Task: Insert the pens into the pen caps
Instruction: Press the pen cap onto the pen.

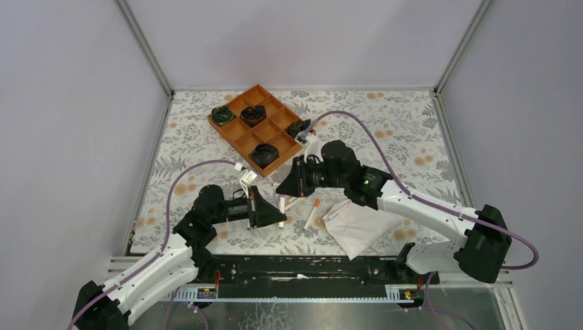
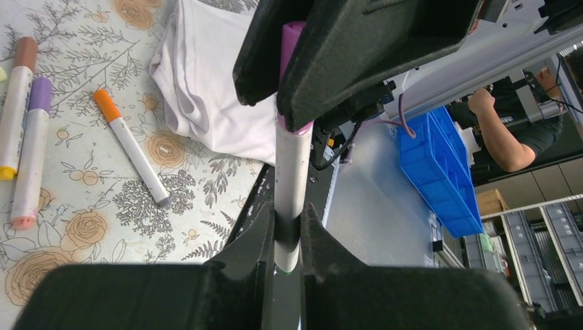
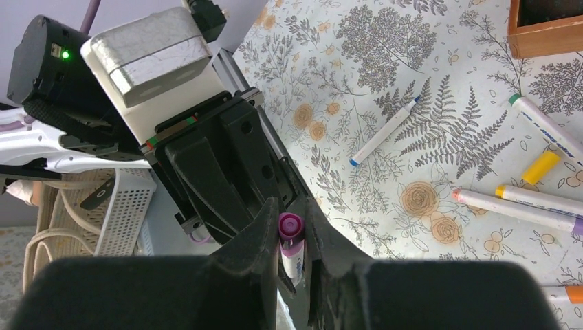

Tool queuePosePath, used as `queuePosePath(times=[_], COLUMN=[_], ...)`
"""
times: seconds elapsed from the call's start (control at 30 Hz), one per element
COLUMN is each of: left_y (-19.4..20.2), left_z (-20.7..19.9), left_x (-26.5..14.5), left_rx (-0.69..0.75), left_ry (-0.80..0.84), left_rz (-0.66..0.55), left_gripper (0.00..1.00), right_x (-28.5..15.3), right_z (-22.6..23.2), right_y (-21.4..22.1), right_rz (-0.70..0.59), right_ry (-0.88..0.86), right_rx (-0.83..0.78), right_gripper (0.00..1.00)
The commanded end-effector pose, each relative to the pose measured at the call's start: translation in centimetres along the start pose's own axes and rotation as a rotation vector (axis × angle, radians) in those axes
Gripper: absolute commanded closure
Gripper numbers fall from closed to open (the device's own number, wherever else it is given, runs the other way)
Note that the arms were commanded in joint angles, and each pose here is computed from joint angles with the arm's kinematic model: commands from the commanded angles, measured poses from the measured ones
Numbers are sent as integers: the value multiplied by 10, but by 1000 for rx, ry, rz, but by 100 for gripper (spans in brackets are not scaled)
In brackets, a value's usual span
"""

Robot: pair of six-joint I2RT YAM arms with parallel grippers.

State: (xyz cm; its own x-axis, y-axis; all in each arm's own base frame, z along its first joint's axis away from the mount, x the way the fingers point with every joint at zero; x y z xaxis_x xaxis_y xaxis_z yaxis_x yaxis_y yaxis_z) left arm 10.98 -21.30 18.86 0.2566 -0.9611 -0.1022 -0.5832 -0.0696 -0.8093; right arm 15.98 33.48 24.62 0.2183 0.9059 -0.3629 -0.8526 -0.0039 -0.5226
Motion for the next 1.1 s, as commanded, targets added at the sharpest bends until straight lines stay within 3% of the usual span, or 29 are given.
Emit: queuePosePath(times=[0.0, 0.6, 1.07], left_y=[-41, -69, -82], left_z=[-4, 11, 21], left_x=[3, -3, -9], left_rx=[64, 89, 147], left_ry=[0, -88, -187], left_rz=[-103, -55, -63], left_gripper=[100, 100, 100], right_x=[-14, -24, -31], right_z=[26, 43, 68], right_y=[32, 62, 77], right_rz=[159, 323, 437], right_ry=[-148, -214, -287], right_rx=[22, -12, 67], right_gripper=[100, 100, 100])
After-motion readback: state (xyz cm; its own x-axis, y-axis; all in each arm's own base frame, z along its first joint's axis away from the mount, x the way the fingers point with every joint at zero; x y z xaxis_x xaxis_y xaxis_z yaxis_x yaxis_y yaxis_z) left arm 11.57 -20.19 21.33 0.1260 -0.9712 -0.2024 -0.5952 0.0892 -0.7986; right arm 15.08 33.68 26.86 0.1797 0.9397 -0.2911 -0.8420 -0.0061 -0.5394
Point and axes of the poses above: each gripper's point midway between its finger pads, its own x axis out along the fingers, its own z axis along the line the jaws close on, y = z × x, the point moved 4 cm from there along -x, back along the fingers, and after that the axes turned 10 degrees about x, right-handed, at the moved point
